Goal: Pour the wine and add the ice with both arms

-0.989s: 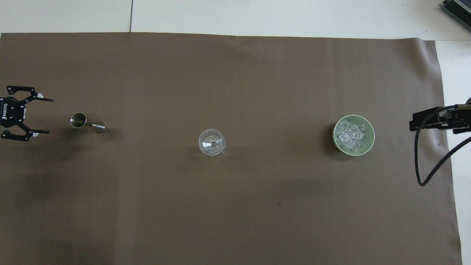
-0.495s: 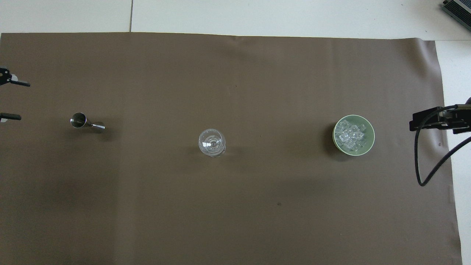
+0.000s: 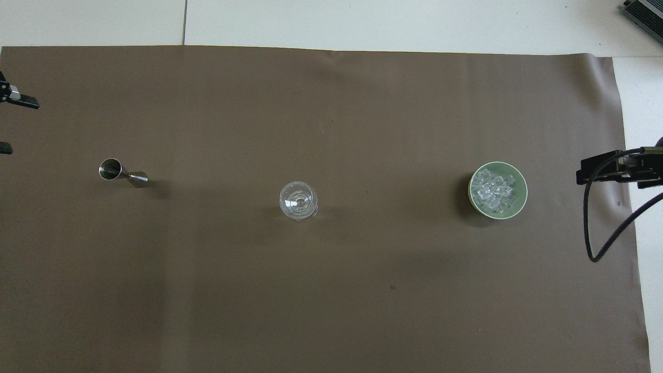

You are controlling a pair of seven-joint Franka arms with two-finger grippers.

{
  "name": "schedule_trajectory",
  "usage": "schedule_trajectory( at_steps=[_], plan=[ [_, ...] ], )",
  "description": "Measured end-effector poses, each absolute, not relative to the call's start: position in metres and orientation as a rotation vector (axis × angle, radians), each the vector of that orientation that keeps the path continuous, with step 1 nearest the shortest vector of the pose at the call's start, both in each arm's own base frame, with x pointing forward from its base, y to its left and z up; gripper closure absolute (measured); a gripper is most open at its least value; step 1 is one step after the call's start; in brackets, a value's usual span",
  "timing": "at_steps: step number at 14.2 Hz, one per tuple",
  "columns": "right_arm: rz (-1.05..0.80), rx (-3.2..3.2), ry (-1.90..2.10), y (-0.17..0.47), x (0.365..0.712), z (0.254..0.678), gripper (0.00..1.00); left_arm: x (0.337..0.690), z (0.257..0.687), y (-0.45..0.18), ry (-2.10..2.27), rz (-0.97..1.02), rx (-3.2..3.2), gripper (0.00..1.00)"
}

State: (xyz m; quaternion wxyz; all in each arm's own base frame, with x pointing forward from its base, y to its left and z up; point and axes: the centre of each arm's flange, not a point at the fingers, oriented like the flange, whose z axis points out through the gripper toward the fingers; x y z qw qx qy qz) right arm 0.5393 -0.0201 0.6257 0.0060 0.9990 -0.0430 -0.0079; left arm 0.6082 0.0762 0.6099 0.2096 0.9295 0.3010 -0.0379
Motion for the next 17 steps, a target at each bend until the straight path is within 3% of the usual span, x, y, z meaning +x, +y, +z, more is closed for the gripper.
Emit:
schedule_trajectory(
  at_steps=[7, 17],
  plan=[
    [-0.025, 3.127, -0.135, -0.02, 0.539, 0.626, 0.0, 0.578, 0.669, 0.001, 0.207, 0.119, 2.878, 0.0],
    [-0.025, 3.127, -0.135, -0.02, 0.539, 0.626, 0.0, 0.54, 0.679, 0.032, -0.38, -0.007, 3.01, 0.0]
  ],
)
